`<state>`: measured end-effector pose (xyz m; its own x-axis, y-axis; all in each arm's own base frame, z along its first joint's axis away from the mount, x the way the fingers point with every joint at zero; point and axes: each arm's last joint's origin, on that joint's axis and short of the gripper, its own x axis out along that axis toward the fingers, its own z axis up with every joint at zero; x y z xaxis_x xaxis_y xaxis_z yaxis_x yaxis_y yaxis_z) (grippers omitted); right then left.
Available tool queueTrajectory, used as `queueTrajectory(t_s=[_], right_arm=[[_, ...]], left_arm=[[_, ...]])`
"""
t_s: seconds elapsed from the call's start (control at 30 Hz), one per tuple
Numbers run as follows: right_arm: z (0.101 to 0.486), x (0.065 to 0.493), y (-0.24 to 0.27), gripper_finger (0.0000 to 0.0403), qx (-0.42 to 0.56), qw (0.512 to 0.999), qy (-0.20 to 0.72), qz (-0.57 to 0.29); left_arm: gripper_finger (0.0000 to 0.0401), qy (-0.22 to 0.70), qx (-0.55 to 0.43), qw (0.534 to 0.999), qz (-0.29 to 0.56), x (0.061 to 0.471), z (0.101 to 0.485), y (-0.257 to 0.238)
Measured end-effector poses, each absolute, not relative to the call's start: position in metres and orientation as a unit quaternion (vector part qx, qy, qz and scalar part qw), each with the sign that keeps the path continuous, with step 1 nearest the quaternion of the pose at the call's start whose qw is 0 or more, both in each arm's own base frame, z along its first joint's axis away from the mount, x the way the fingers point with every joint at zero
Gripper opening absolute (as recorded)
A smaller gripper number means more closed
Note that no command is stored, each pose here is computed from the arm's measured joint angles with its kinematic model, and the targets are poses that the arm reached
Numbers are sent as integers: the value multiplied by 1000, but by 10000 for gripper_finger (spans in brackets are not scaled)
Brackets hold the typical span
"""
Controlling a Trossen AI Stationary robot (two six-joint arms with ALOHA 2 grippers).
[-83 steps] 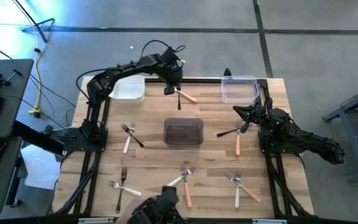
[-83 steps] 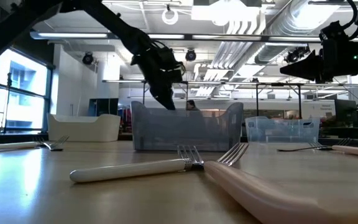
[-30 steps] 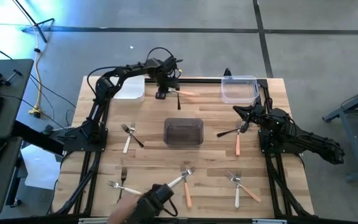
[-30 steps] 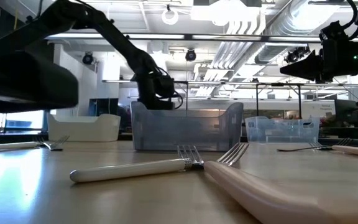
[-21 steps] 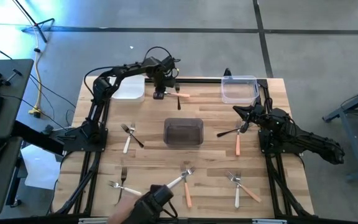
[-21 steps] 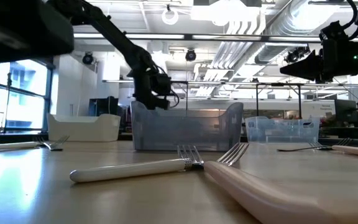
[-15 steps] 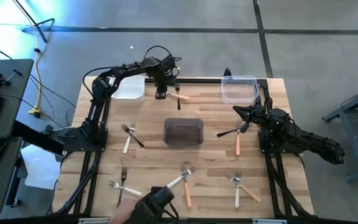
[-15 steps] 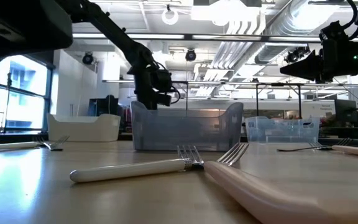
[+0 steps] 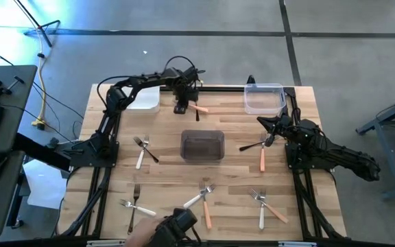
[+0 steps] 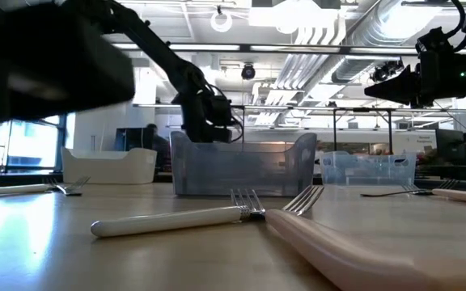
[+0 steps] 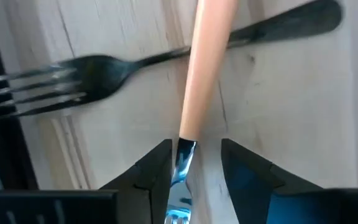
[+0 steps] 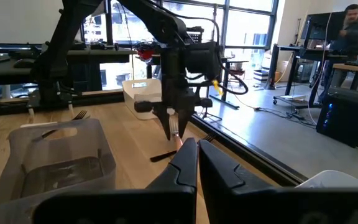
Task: Sort silverware by color (type)
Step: Put the top right orange fork into the black bin
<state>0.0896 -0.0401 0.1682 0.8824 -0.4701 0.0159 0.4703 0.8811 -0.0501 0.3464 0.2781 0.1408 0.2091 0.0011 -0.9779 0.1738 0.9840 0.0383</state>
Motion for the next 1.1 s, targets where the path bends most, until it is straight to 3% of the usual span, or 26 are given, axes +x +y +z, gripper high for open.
queueTrajectory(t_s=[0.2,0.43,0.63,0.9,1.1], right_arm=[[168,90,-40,0,-26,970,-2,-243],[168,90,-40,0,-26,970,-2,-242],[168,90,-40,0,-26,970,-2,-242],[168,90,-40,0,-26,970,-2,-242],[168,90,-40,0,-26,970,-2,-242]], left_arm=[[99,628,71,773,-56,347,138,280],[13,627,68,774,-53,347,137,280],[7,633,64,770,-42,346,147,275],[6,622,97,777,3,349,223,229],[5,589,114,800,-2,352,285,155]])
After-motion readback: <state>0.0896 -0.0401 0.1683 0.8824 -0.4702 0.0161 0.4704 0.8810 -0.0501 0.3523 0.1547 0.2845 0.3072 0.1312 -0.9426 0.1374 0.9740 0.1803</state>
